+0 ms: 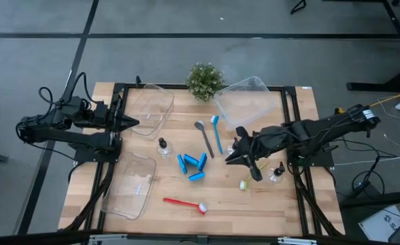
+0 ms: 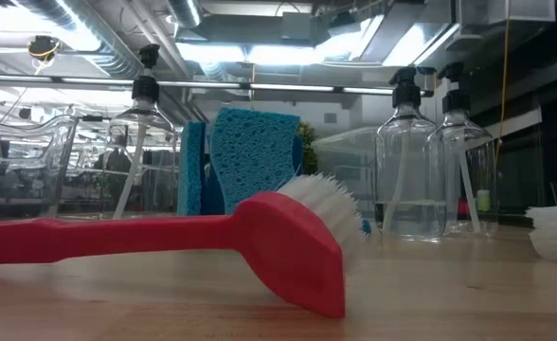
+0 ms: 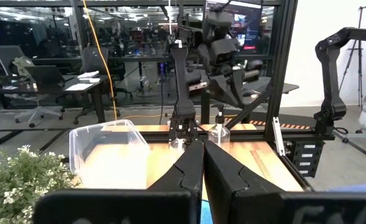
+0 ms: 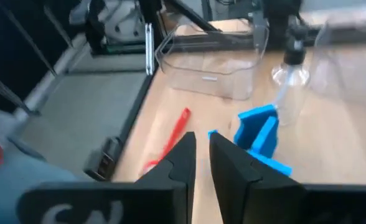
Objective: Pick & Place Kitchen Sink Supplies
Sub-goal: Put the soap dispenser into the white bin
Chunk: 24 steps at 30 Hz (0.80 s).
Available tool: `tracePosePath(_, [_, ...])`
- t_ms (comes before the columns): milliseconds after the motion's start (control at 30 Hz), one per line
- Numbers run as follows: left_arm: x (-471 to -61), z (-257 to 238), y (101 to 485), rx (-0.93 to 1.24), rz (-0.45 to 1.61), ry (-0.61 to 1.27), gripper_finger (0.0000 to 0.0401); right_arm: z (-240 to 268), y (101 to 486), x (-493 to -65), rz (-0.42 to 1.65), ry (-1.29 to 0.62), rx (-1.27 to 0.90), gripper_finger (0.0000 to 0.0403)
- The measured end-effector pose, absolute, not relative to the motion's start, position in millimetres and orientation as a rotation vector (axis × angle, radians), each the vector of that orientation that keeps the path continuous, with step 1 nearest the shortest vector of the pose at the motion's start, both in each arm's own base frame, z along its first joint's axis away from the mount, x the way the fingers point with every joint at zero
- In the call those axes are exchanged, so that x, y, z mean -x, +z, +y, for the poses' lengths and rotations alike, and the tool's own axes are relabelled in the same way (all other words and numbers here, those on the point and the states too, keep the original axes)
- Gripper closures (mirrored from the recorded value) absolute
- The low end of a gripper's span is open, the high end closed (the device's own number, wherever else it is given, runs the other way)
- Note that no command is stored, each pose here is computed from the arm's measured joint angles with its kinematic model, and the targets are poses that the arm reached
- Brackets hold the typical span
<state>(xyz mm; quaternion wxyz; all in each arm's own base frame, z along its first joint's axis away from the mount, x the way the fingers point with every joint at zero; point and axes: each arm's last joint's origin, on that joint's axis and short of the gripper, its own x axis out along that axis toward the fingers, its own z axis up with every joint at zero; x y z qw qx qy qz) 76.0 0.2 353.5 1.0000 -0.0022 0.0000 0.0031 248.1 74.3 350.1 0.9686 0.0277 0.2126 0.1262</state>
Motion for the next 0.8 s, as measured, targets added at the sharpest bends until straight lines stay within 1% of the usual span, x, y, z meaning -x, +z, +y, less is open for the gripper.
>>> tracePosePath(100, [-76, 0, 353, 0.004, 0.0, 0.006, 0.0394, 76, 348, -254, 0.392, 0.3, 0.158, 0.0354])
tracePosePath(167, [-76, 0, 354, 0.004, 0.0, 0.006, 0.0392, 77, 346, -257, 0.376, 0.32, 0.254, 0.0354])
tracePosePath(300, [-76, 0, 353, 0.004, 0.0, 0.006, 0.0394, 77, 345, -258, 0.39, 0.326, 0.308, 0.0352])
tracePosePath(367, [-76, 0, 354, 0.004, 0.0, 0.006, 0.0396, 75, 351, -257, 0.406, 0.287, 0.319, 0.0345])
tracePosePath(467, [-76, 0, 353, 0.004, 0.0, 0.006, 0.0397, 72, 363, -253, 0.457, 0.24, 0.359, 0.0323])
tracePosePath(533, [-76, 0, 354, 0.004, 0.0, 0.006, 0.0396, 70, 370, -248, 0.503, 0.227, 0.361, 0.03])
tracePosePath(700, [-76, 0, 353, 0.004, 0.0, 0.006, 0.0393, 67, 382, -238, 0.59, 0.206, 0.26, 0.0237])
tracePosePath(800, [-76, 0, 354, 0.004, 0.0, 0.006, 0.0395, 68, 383, -233, 0.651, 0.203, 0.23, 0.0211])
